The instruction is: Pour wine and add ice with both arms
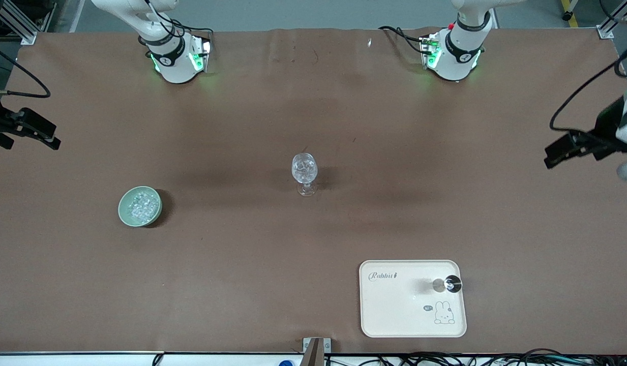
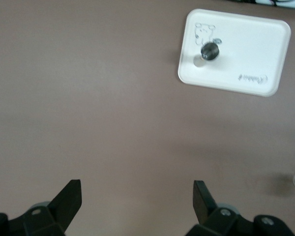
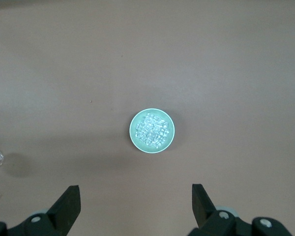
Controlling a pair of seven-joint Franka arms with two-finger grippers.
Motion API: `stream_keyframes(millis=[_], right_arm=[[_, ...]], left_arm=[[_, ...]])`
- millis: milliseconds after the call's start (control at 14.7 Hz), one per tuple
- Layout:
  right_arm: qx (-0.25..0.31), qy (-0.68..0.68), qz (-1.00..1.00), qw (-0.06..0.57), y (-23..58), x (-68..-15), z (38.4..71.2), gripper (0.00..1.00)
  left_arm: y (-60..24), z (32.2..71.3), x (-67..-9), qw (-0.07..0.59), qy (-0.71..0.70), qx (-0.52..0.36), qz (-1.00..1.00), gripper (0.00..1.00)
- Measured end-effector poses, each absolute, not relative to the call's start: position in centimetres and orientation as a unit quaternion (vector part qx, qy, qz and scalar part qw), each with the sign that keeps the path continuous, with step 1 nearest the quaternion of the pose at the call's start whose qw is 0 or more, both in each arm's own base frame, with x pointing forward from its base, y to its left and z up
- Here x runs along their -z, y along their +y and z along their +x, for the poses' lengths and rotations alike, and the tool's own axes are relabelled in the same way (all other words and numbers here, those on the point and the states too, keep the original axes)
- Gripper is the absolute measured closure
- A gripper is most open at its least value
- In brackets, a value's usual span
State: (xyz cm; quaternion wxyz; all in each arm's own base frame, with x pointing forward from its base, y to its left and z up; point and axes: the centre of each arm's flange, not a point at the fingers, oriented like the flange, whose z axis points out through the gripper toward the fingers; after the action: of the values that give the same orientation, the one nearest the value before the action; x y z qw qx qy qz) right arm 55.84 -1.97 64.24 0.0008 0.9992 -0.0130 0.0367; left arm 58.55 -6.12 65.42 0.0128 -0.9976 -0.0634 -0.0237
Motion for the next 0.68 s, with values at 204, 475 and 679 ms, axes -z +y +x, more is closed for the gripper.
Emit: stream_keyframes(millis=[204, 475, 679], right_arm=[[-0.035, -0.012, 0.999, 0.001, -2.2, -64.2, 55.8, 0.0], [-0.035, -0.011, 0.999, 0.001, -2.2, -64.1, 55.8, 0.0], [-0.04, -0.011, 0.999, 0.001, -2.2, -64.1, 55.9, 0.0]], left_arm=[[-5.8, 54.6, -66.7, 0.001, -0.062, 0.019, -0.998, 0.0], [-6.2, 50.4, -65.9, 0.006, -0.059, 0.004, -0.998, 0.0], [-6.4, 48.9, -65.3, 0.01, -0.056, 0.001, -0.998, 0.0]])
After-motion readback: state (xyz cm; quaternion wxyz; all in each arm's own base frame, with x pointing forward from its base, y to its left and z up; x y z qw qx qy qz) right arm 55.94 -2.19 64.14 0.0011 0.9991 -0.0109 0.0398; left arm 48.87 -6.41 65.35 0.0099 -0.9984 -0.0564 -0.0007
